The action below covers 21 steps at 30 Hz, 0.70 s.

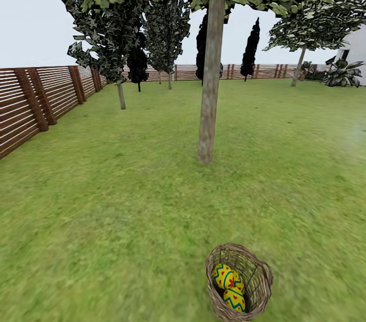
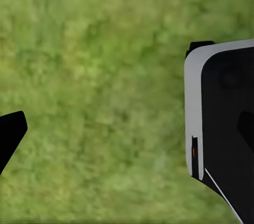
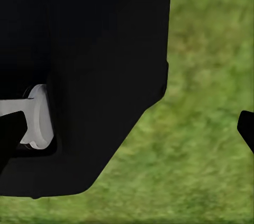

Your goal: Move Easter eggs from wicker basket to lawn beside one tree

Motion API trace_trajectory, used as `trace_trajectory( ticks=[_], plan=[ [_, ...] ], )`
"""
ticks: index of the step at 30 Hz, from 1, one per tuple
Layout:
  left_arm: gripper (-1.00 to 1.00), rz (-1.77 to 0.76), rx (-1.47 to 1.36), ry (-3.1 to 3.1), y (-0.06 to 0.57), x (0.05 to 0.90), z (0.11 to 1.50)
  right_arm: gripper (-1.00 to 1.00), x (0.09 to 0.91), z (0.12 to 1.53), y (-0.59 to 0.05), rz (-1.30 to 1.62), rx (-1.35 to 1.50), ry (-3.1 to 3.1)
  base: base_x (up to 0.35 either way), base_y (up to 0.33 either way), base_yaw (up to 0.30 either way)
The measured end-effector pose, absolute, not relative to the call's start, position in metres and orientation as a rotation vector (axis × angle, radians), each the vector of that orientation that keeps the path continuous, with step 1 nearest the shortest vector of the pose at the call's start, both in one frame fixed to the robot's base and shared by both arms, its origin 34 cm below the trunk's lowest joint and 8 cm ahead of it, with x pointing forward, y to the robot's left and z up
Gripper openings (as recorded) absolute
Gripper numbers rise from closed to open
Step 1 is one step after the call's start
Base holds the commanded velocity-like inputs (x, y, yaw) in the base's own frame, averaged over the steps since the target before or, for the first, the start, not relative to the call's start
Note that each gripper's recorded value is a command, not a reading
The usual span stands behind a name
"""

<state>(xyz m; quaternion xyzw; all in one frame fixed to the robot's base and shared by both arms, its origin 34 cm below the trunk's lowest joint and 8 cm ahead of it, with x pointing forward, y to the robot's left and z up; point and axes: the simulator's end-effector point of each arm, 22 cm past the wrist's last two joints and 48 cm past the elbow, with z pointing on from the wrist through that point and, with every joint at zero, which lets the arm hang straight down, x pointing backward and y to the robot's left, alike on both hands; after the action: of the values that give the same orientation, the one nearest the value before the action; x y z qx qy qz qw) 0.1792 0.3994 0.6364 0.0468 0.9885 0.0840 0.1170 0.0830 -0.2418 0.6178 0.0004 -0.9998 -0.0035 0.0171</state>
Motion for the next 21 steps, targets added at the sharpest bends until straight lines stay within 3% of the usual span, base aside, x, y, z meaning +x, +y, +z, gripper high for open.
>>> trace_trajectory(
  ticks=[21],
  plan=[
    [1.0,0.313,0.123,2.874,0.4088,0.185,0.639,1.0,0.0836,0.6178,-0.2418,-0.011,0.001,-3.108,0.0,0.0,0.0]
  ],
)
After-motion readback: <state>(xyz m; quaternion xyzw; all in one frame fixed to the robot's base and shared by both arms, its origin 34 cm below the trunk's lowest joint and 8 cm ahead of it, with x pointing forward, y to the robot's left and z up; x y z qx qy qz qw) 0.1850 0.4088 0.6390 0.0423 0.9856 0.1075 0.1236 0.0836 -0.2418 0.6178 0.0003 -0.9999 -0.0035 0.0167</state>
